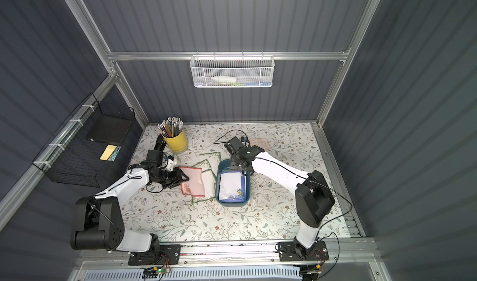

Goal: Take out the stationery paper from the storage box
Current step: Place the stationery paper at the center of the board.

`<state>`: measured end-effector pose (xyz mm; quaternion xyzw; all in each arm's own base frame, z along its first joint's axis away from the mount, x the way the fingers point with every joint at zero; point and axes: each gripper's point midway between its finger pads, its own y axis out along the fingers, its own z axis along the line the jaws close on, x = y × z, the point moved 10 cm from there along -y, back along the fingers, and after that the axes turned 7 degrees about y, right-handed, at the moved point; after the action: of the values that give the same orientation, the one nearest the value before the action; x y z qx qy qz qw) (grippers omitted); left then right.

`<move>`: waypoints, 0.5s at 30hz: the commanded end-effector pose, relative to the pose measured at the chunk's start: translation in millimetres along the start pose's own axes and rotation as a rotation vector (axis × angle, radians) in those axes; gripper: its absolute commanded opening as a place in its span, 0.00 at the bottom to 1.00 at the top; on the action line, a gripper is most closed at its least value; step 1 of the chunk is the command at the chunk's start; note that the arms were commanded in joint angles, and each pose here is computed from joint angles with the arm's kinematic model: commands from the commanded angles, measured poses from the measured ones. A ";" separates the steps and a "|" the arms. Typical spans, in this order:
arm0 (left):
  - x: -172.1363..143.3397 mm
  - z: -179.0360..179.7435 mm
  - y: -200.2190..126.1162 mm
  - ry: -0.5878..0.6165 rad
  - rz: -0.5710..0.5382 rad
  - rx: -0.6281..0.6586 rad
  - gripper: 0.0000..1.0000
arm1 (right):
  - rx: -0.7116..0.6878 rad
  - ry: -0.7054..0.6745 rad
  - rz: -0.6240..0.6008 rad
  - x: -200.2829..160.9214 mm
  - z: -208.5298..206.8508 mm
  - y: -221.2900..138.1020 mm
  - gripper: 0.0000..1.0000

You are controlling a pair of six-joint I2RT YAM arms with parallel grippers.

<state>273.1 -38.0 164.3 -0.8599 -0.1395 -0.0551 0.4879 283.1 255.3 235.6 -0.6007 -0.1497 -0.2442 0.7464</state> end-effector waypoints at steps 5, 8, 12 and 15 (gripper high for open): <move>7.4 -2.8 -17.7 0.014 -0.049 0.102 0.63 | 0.251 0.113 -0.259 13.8 -10.7 -52.6 0.04; 16.1 -10.1 -34.4 0.036 -0.122 0.140 0.65 | 0.406 0.202 -0.387 12.1 -25.1 -73.1 0.00; 26.8 -22.4 -61.9 0.074 -0.256 0.179 0.68 | 0.560 0.334 -0.430 13.2 -46.9 -90.6 0.00; 30.0 -33.0 -79.2 0.098 -0.345 0.156 0.69 | 0.632 0.247 -0.408 11.4 -44.4 -92.7 0.00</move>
<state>281.5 -25.6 227.5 -0.7988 -0.2247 -0.1375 0.5409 237.6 187.4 293.5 -0.3305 -0.2143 -0.4153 0.8200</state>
